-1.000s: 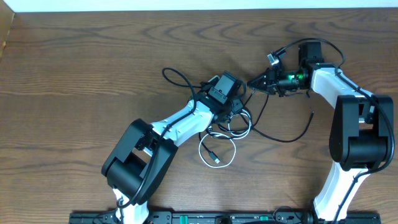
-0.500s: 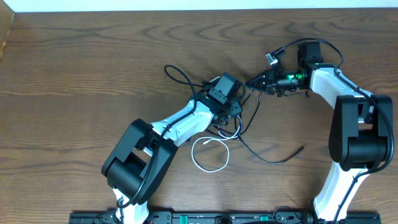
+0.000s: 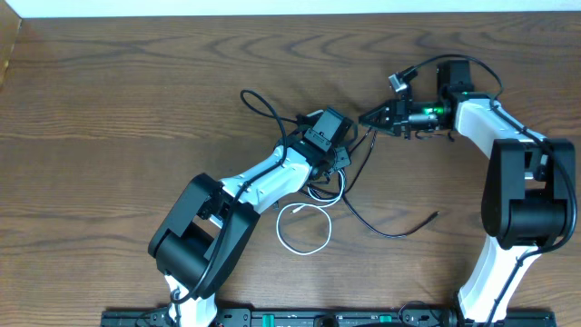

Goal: Untangle cables

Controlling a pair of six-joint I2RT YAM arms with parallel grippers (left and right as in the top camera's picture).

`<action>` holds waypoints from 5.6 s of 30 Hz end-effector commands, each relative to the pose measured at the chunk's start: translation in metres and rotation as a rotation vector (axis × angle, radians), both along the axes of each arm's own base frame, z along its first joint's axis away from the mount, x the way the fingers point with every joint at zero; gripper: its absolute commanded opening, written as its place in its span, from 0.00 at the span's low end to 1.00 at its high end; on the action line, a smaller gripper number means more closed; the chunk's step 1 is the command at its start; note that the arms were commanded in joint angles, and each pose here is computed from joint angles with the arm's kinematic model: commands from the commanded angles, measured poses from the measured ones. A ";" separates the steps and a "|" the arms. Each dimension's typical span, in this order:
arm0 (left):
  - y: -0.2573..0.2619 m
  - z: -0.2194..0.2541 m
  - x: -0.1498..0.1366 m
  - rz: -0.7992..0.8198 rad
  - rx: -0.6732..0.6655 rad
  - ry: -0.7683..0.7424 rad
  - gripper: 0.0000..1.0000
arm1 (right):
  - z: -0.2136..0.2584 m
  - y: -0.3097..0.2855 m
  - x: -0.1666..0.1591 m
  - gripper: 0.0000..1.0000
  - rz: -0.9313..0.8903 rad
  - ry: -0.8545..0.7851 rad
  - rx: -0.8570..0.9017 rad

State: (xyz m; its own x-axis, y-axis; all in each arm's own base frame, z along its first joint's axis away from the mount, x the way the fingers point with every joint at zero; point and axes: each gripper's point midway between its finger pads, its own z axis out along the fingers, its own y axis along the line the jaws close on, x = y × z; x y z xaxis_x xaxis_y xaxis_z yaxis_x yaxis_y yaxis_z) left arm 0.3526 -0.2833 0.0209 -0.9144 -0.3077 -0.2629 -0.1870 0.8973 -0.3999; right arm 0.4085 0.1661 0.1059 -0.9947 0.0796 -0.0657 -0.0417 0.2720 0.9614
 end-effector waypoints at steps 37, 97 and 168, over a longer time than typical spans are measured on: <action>-0.024 0.132 -0.017 -0.426 -0.124 -0.314 0.08 | -0.025 -0.010 0.005 0.42 -0.064 0.013 -0.210; 0.047 0.125 0.025 0.487 -0.490 0.131 0.08 | 0.024 0.088 -0.053 0.36 0.373 -0.563 0.103; 0.059 0.051 0.018 0.378 -0.366 0.284 0.35 | 0.029 0.081 -0.047 0.01 0.337 -0.493 0.118</action>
